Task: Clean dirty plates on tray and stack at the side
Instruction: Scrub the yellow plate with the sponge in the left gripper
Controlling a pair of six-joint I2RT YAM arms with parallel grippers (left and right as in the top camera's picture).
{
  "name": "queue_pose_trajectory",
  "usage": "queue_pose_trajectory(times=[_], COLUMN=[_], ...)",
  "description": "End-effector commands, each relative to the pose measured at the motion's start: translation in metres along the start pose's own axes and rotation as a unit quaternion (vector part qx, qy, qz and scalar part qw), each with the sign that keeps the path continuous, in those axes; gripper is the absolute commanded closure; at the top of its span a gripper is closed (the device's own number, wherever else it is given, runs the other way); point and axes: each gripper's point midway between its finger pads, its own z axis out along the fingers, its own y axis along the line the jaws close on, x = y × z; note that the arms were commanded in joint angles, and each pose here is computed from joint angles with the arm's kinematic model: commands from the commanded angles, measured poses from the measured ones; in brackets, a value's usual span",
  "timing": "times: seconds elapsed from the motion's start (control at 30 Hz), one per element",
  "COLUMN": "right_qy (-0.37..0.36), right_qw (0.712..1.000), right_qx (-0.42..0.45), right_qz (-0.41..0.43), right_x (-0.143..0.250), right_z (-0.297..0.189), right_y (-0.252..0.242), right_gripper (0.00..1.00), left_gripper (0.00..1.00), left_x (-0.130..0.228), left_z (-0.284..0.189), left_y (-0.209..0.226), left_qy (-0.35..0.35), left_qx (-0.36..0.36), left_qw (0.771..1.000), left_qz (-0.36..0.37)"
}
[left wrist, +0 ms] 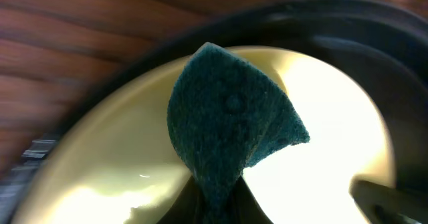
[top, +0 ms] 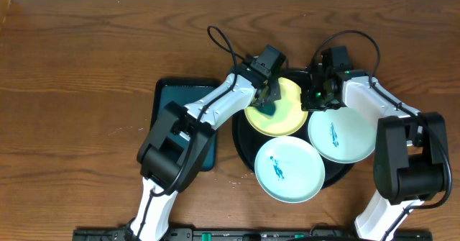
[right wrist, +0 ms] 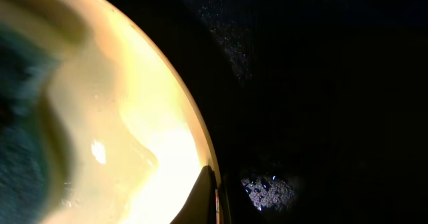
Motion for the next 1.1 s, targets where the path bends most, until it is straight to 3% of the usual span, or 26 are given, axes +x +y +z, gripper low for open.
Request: queue_pose_trajectory(times=[0.0,0.17,0.3,0.53,0.73,0.97,1.07], right_qy=[0.017,0.017,0.018,0.022,0.022,0.023,0.024], right_qw=[1.0,1.0,1.0,1.0,1.0,1.0,1.0], right_qx=[0.013,0.013,0.013,0.014,0.014,0.014,0.014], right_qz=[0.0,0.0,0.001,0.001,0.001,0.002,0.002], right_x=[0.008,0.008,0.009,0.011,0.011,0.012,0.012], right_z=[0.01,0.01,0.01,0.01,0.01,0.01,0.01], right_y=[-0.006,-0.006,-0.006,-0.006,-0.006,-0.006,-0.006], right_gripper=[0.99,0.99,0.99,0.99,0.99,0.99,0.99], left_gripper=[0.91,0.87,0.85,0.92,0.93,0.92,0.92], left_x=[0.036,0.057,0.065,0.031,-0.001,-0.009,-0.007], left_z=[0.013,0.019,0.029,0.024,-0.001,-0.014,-0.017], left_y=[-0.022,-0.035,-0.019,0.072,0.133,0.122,0.102], left_qy=[0.06,0.076,0.087,0.032,-0.027,-0.069,-0.077], left_qx=[0.038,0.043,0.01,-0.155,-0.289,-0.345,-0.334], left_qw=[0.997,0.996,0.996,0.987,0.957,0.927,0.927], left_qz=[-0.017,-0.009,-0.012,-0.029,0.021,0.13,0.152])
